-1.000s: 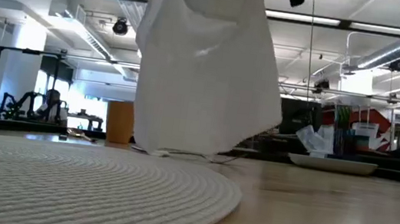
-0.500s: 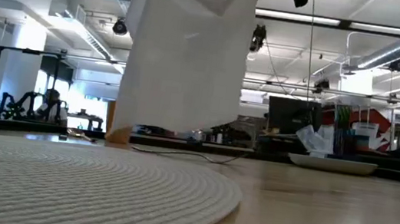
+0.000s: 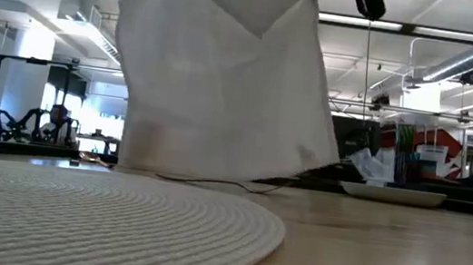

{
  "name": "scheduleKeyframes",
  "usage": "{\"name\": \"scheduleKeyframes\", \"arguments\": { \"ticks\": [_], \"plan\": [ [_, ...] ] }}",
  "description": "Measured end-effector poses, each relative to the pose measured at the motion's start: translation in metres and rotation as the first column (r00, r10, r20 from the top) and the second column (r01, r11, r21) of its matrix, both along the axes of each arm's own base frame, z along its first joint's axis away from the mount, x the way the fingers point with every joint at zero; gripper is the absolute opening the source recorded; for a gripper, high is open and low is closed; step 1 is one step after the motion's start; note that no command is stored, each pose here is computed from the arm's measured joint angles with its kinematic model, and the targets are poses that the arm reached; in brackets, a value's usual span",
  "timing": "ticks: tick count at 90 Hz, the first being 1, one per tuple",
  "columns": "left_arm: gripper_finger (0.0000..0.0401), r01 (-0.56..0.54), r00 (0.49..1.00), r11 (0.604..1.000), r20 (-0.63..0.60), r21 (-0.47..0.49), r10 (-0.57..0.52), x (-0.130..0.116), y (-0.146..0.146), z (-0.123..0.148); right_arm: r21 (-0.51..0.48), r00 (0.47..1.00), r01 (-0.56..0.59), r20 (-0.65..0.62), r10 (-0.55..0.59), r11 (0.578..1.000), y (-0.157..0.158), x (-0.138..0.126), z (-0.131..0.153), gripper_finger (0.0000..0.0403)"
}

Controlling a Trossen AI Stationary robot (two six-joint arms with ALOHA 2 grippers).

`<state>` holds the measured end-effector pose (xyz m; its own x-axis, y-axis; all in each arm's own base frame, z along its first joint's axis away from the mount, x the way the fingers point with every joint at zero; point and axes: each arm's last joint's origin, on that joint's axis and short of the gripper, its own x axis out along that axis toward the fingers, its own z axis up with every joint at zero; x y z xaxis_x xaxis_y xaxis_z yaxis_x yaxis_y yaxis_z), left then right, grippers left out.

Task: Set table place
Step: Fold the white napkin

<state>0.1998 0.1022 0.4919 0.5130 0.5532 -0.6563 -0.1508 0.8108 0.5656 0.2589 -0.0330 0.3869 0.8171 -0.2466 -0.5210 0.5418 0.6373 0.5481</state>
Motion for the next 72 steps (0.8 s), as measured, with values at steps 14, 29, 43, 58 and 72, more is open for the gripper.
{"name": "scheduleKeyframes", "arguments": {
  "ticks": [14, 29, 43, 58, 72],
  "plan": [
    [0.0000, 0.011, 1.000, 0.975, 0.006, -0.220, -0.010, 0.010, -0.010, -0.023, 0.041, 0.997, -0.032, -0.066, 0.035, 0.999, 0.015, 0.002, -0.021, 0.0000],
    [0.0000, 0.001, 0.999, 0.932, -0.046, -0.362, -0.019, 0.021, -0.032, -0.048, 0.086, 0.989, -0.054, -0.136, 0.065, 0.995, 0.030, 0.003, -0.047, 0.0000],
    [0.0000, 0.030, 0.992, 0.881, -0.093, -0.472, -0.084, 0.033, -0.061, -0.069, 0.148, 0.973, -0.081, -0.203, 0.111, 0.986, 0.046, 0.000, -0.073, 0.0000],
    [0.0000, 0.045, 0.981, 0.830, -0.133, -0.555, -0.142, 0.042, -0.099, -0.090, 0.212, 0.952, -0.114, -0.257, 0.168, 0.971, 0.063, -0.005, -0.097, 0.0000],
    [0.0000, 0.045, 0.975, 0.757, -0.137, -0.651, -0.175, 0.046, -0.136, -0.104, 0.246, 0.940, -0.132, -0.277, 0.200, 0.960, 0.072, -0.013, -0.109, 0.0000]
  ]
}}
